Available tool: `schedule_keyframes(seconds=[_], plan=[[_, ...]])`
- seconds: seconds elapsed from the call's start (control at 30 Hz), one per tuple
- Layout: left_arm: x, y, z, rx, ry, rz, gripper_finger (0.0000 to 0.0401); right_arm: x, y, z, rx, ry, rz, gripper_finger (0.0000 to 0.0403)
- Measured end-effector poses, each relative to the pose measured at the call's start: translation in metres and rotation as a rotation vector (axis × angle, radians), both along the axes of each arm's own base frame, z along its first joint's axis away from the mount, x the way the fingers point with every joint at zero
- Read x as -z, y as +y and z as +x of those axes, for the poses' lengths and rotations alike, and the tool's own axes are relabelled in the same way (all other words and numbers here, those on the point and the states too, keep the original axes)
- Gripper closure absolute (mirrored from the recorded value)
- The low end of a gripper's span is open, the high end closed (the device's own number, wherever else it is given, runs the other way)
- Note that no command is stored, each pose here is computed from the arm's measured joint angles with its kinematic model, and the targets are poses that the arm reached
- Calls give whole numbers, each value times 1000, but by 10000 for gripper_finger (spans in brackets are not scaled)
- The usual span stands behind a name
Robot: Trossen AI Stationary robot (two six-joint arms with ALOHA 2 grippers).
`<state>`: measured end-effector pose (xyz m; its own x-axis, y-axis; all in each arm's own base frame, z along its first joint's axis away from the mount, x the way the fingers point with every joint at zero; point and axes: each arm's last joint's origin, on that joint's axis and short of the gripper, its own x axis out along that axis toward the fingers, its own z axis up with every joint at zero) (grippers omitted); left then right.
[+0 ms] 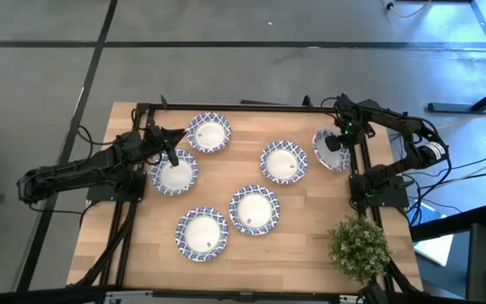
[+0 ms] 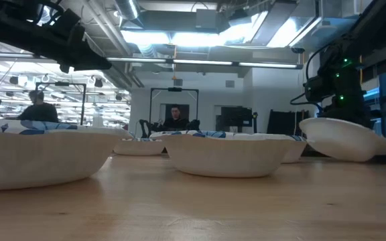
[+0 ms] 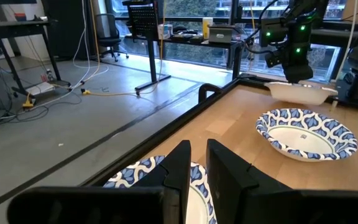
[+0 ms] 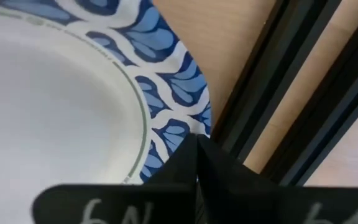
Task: Nest bowls inside each other
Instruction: Stack the blue bowl on the blue bowl
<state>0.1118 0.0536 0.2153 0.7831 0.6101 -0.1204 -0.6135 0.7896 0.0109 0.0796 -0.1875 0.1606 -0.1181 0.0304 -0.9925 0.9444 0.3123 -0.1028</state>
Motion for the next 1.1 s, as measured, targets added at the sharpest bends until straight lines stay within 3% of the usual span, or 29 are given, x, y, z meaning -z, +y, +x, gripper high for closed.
schedule_keyframes(seconds=[0.23, 0.9, 1.1], plan=[[0, 0, 0, 0, 0, 0, 354, 0, 0, 0, -2, 0, 0, 371], [0, 0, 0, 0, -1, 0, 354, -1, 3, 1, -61, -58, 48, 364], [0, 0, 0, 0, -2, 0, 354, -2, 4, 0, -77, -55, 59, 319]])
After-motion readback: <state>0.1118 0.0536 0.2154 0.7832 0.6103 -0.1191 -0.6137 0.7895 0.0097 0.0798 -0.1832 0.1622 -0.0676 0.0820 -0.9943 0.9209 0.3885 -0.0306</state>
